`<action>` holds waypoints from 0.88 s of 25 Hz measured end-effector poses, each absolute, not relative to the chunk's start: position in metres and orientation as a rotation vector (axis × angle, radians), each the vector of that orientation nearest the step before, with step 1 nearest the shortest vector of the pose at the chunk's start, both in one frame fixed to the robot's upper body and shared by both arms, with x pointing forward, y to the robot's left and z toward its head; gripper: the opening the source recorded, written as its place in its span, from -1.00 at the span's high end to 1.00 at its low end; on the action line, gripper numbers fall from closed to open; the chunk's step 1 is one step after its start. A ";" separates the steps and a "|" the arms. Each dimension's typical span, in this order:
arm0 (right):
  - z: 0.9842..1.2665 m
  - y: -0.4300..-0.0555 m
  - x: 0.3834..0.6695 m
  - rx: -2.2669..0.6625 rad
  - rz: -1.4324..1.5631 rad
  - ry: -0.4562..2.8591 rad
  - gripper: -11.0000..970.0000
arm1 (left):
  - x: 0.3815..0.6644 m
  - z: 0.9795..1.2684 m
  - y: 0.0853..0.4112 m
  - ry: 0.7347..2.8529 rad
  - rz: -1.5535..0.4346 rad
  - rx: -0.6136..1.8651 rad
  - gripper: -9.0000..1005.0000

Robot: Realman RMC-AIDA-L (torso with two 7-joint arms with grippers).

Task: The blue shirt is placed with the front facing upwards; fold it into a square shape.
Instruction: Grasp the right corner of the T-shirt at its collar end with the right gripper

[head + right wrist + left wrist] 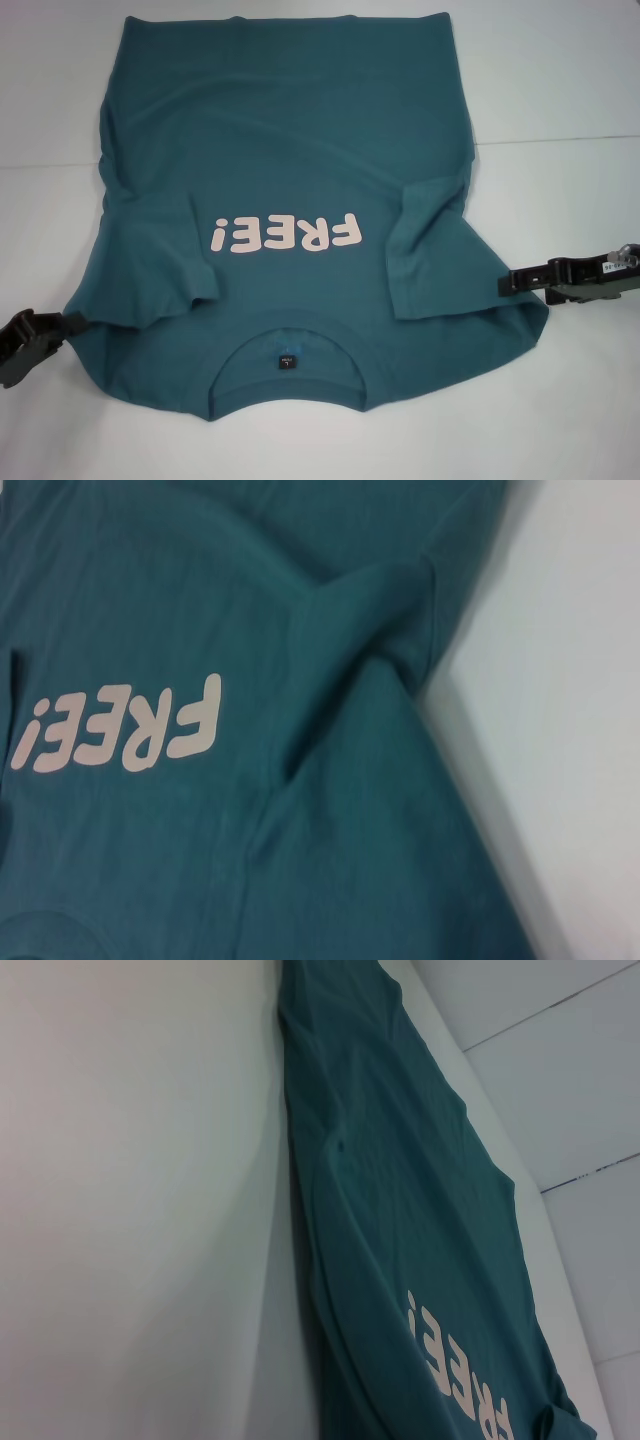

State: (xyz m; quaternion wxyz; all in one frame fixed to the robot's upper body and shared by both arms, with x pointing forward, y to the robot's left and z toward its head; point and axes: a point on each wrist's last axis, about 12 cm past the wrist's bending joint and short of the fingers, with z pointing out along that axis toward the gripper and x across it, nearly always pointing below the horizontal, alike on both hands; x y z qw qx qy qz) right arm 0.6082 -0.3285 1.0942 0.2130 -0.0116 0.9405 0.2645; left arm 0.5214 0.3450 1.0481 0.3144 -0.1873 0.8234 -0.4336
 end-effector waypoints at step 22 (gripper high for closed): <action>1.090 -0.315 0.610 -0.095 0.712 2.641 -0.79 | 0.521 1.048 0.345 2.164 -1.144 -0.498 0.93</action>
